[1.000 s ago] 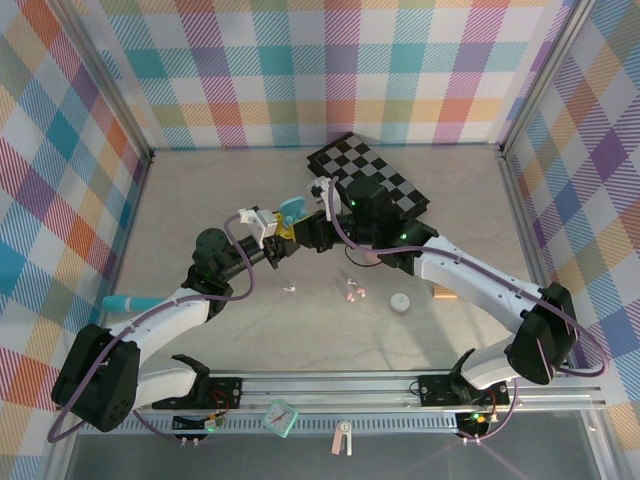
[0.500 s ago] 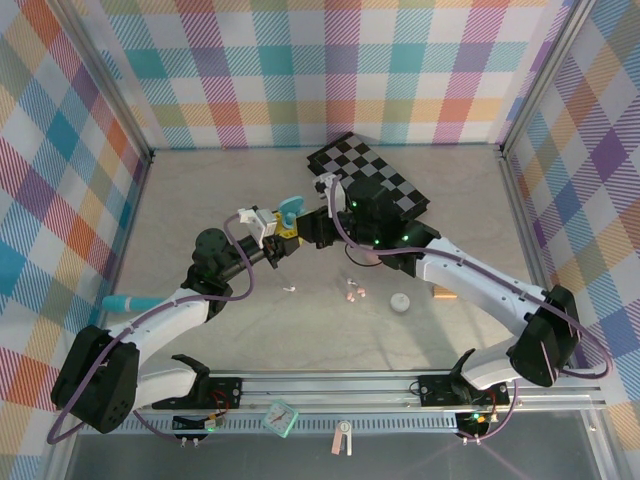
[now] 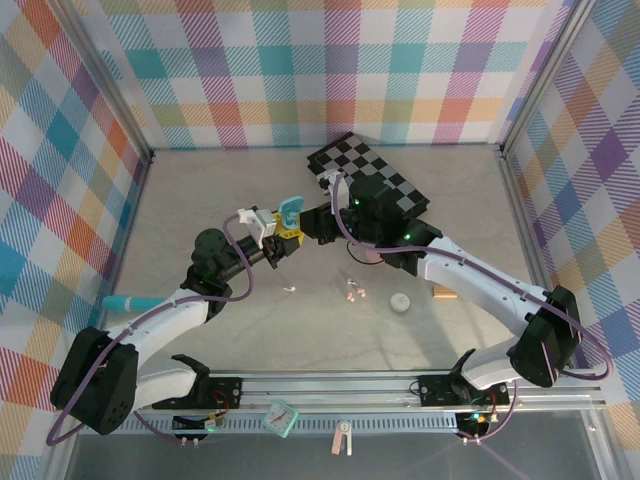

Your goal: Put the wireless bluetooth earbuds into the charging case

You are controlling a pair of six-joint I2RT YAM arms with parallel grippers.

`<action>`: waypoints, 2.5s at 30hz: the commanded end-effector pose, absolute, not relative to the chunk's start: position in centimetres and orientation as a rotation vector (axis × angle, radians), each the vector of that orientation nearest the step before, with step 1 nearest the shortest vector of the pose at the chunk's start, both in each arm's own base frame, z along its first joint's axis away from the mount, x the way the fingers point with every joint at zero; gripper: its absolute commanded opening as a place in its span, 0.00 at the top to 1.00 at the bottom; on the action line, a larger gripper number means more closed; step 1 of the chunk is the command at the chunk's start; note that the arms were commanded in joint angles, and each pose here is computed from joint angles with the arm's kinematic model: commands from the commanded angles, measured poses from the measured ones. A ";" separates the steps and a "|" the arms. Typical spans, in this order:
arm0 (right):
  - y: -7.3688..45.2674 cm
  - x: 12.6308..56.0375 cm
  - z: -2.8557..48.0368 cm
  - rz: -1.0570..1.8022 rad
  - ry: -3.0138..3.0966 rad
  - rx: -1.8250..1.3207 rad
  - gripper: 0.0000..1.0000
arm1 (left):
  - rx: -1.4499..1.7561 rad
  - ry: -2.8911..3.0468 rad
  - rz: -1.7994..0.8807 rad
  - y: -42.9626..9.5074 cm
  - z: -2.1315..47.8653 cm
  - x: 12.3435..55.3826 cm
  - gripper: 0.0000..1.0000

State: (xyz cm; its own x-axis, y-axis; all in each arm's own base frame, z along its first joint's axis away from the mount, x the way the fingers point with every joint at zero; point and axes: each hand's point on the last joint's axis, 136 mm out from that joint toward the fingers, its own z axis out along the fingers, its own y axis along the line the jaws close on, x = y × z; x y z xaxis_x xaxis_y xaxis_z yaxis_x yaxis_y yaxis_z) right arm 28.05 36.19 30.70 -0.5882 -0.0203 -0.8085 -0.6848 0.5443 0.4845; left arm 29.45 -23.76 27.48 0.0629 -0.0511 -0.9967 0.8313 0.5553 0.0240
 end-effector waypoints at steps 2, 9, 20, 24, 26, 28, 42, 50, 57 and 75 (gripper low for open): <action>36.5 28.0 32.7 1.097 1.949 -0.582 0.79 | 0.776 1.253 -0.773 -24.1 29.7 28.5 0.68; 37.2 28.4 33.1 1.105 1.947 -0.594 0.78 | 0.768 1.256 -0.762 -23.9 29.5 28.6 0.68; 36.6 27.2 34.2 1.157 1.936 -0.592 0.69 | 0.704 1.309 -0.670 -23.1 28.4 30.5 0.68; 36.3 27.3 34.3 1.180 1.952 -0.513 0.58 | 0.691 1.307 -0.611 -22.7 28.1 31.2 0.68; 36.0 27.8 34.1 1.189 1.982 -0.433 0.55 | 0.691 1.309 -0.580 -22.5 27.7 31.6 0.68; 35.7 28.4 33.8 1.199 2.022 -0.331 0.54 | 0.693 1.300 -0.557 -22.5 27.6 31.8 0.68; 37.1 29.7 31.2 1.314 2.231 -0.008 0.56 | 0.693 1.263 -0.521 -22.6 27.8 32.6 0.68; 37.9 30.1 30.7 1.323 2.262 -0.005 0.58 | 0.709 1.262 -0.503 -22.6 27.5 32.6 0.68; 38.2 30.1 30.8 1.317 2.270 -0.031 0.62 | 0.701 1.279 -0.494 -22.5 27.2 33.1 0.68; 39.1 30.8 29.4 1.291 2.319 -0.042 0.67 | 0.712 1.276 -0.506 -22.8 27.5 33.0 0.68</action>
State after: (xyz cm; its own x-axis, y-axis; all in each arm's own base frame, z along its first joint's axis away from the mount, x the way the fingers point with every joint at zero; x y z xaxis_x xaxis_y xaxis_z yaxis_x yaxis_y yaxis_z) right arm 30.50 38.72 29.05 -0.8867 0.2124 -0.4106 -0.2377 0.5523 0.7990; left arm 33.65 -22.36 25.33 0.1588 0.0652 -0.9852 0.6907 0.7056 0.1580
